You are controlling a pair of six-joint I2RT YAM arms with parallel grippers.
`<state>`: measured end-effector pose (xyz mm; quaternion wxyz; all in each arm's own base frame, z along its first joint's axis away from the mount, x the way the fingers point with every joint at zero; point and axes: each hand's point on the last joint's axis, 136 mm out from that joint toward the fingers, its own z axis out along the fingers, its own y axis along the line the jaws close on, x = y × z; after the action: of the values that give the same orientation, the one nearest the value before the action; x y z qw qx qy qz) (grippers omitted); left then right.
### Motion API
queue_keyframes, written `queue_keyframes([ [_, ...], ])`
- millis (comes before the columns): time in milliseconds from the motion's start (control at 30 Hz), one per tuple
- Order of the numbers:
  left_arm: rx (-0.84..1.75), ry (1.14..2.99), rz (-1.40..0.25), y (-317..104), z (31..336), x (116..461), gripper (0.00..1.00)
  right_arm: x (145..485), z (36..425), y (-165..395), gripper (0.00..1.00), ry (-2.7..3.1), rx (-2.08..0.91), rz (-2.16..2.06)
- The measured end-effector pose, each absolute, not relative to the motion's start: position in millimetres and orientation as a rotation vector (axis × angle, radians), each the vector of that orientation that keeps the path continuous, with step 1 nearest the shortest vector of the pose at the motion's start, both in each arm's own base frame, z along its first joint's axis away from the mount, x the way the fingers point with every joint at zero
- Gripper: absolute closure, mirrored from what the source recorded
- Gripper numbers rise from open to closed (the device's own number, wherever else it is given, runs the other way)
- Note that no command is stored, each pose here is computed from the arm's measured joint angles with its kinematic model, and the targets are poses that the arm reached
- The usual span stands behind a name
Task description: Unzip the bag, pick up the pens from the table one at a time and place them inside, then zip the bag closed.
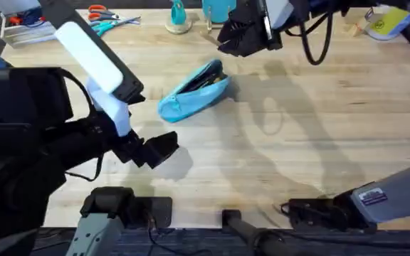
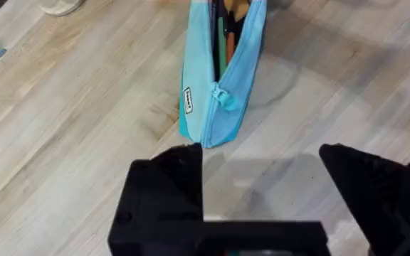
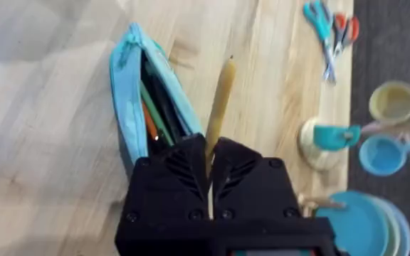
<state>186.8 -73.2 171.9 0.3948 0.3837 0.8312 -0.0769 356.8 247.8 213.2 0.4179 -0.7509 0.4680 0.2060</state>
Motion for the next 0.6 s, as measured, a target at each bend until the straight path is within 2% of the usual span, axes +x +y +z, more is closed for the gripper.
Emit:
queue_keyframes([
  [367,0.973,2.108,-0.195,-73,172,187,0.007,342,232,261,0.969,0.822,-1.908,0.523],
  [600,0.973,2.108,-0.195,-73,172,187,0.006,344,210,269,0.970,0.792,-1.933,0.565],
])
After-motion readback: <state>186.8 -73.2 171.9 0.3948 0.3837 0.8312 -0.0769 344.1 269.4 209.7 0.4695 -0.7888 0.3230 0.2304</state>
